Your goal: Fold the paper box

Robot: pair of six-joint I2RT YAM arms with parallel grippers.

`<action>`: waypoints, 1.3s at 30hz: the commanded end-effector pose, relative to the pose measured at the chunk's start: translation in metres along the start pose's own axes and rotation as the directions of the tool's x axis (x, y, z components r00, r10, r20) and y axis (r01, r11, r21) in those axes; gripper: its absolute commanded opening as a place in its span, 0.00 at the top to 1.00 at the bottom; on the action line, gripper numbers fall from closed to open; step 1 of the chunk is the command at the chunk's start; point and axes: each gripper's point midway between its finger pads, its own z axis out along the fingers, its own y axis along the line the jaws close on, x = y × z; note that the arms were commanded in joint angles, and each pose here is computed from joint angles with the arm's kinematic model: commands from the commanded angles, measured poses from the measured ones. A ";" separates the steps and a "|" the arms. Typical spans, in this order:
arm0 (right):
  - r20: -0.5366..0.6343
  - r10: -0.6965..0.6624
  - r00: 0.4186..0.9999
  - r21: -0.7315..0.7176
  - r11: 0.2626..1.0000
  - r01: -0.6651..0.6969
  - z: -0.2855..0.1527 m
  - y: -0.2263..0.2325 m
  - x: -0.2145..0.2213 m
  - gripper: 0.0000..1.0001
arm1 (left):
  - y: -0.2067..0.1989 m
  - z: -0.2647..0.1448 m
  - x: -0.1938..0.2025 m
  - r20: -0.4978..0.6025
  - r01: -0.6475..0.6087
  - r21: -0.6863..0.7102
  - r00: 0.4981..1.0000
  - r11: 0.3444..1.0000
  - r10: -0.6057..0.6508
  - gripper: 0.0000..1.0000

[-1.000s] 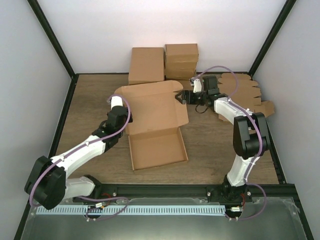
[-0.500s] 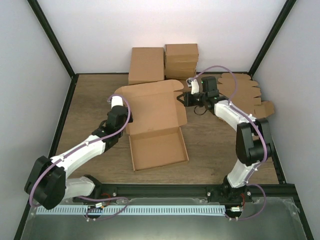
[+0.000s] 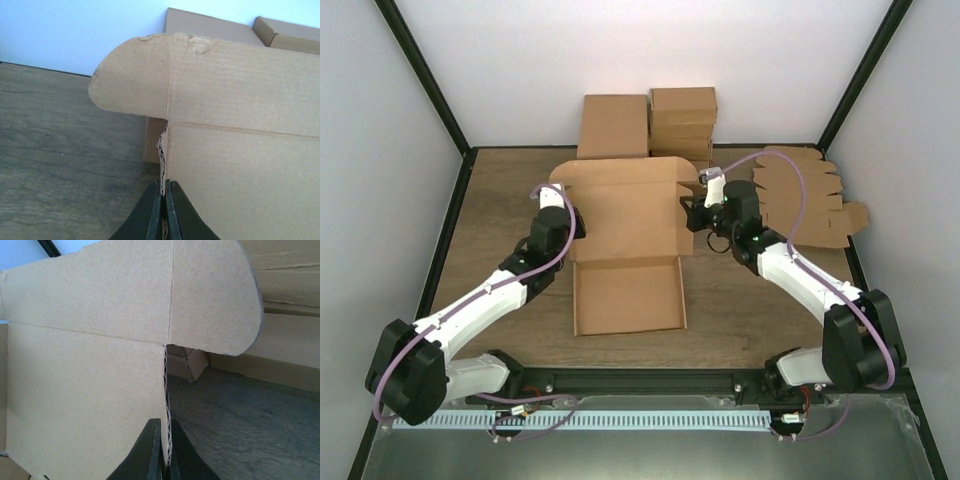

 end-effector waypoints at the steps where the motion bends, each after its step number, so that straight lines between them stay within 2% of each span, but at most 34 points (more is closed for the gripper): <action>1: 0.189 -0.025 0.982 0.058 0.998 0.015 -0.011 -0.001 -0.034 0.99 | -0.009 -0.005 -0.014 0.072 0.045 0.060 0.996 0.997 -0.049 0.96; 4: 0.203 -0.030 0.979 0.092 0.996 0.012 -0.008 0.000 -0.032 0.99 | -0.014 -0.003 -0.018 0.089 0.058 0.078 0.994 0.995 -0.065 0.96; 11: 0.324 -0.082 0.943 0.142 0.989 0.038 -0.023 0.007 -0.045 0.99 | -0.020 0.007 -0.024 0.116 0.040 0.066 0.992 0.997 -0.047 0.96; 20: 0.333 -0.133 0.933 0.176 0.981 0.077 -0.021 -0.004 -0.026 0.99 | -0.021 0.015 0.007 0.022 0.092 0.084 0.995 0.992 -0.094 0.91; 23: 0.341 -0.183 0.922 0.180 0.975 0.127 -0.022 -0.002 -0.025 0.99 | -0.022 0.012 0.007 -0.043 0.106 0.076 0.994 0.992 -0.103 0.79; 24: 0.353 -0.203 0.913 0.173 0.973 0.149 -0.024 0.001 -0.027 0.99 | -0.023 0.010 0.007 -0.077 0.096 0.076 0.993 0.993 -0.090 0.71; 26: 0.365 -0.244 0.899 0.162 0.967 0.197 -0.026 0.007 -0.028 0.99 | -0.022 0.004 0.007 -0.141 0.074 0.074 0.988 0.995 -0.063 0.44; 27: 0.370 -0.258 0.893 0.160 0.964 0.212 -0.027 0.008 -0.028 0.99 | -0.021 0.001 0.005 -0.158 0.071 0.075 0.986 0.995 -0.058 0.35; 29: 0.375 -0.284 0.882 0.155 0.958 0.243 -0.028 0.011 -0.028 0.99 | -0.013 -0.006 0.003 -0.198 0.062 0.064 0.979 0.996 -0.049 0.24; 33: 0.380 -0.323 0.867 0.137 0.946 0.292 -0.029 0.017 -0.026 0.99 | 0.003 -0.012 -0.014 -0.265 0.074 0.058 0.963 0.996 -0.056 0.14; 39: 0.395 -0.353 0.848 0.136 0.935 0.326 -0.030 0.019 -0.023 0.99 | 0.018 -0.015 -0.055 -0.272 0.026 0.072 0.962 0.997 -0.005 0.12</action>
